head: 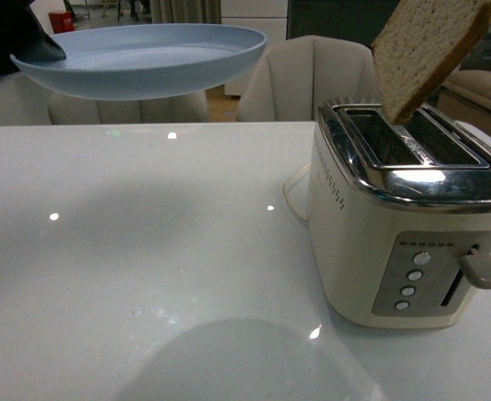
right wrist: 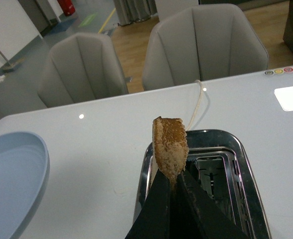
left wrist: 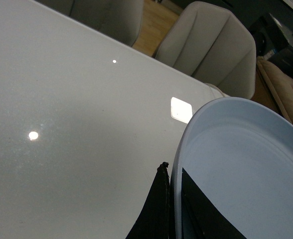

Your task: Left arm holds plate, right arm toasts bread

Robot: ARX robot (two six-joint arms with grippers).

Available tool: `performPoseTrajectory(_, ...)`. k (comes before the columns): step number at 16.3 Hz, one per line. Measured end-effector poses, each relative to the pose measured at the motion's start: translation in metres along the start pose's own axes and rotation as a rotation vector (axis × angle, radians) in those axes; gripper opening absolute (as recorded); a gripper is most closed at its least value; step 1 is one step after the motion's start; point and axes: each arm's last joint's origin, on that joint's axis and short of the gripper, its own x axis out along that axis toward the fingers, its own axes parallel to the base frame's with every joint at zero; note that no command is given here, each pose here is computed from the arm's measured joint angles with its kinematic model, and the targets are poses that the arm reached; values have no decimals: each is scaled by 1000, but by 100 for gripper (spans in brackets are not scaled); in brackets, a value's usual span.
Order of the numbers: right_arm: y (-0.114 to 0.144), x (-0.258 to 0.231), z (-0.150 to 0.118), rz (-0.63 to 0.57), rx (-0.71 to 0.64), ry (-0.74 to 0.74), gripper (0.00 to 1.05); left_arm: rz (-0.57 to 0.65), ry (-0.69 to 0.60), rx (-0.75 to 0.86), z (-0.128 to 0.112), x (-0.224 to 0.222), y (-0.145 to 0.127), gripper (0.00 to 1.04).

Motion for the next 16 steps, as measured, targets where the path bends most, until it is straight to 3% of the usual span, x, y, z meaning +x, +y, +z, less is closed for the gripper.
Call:
performPoseTrajectory(8, -16, 30, -29, -62, -5, 128, 3, -2, 2, 1, -1, 0, -1, 3)
performPoseTrajectory(12, -9, 55, -25, -63, -23, 187, 3, -3, 3, 1, -1, 0, -1, 3)
performPoseTrajectory(13, -9, 63, -26, -62, -18, 223, 10, -3, 2, 1, -1, 0, -1, 3)
performPoseTrajectory(16, -7, 85, -20, -59, 2, 287, 49, -3, 2, 1, 0, 0, -1, 3)
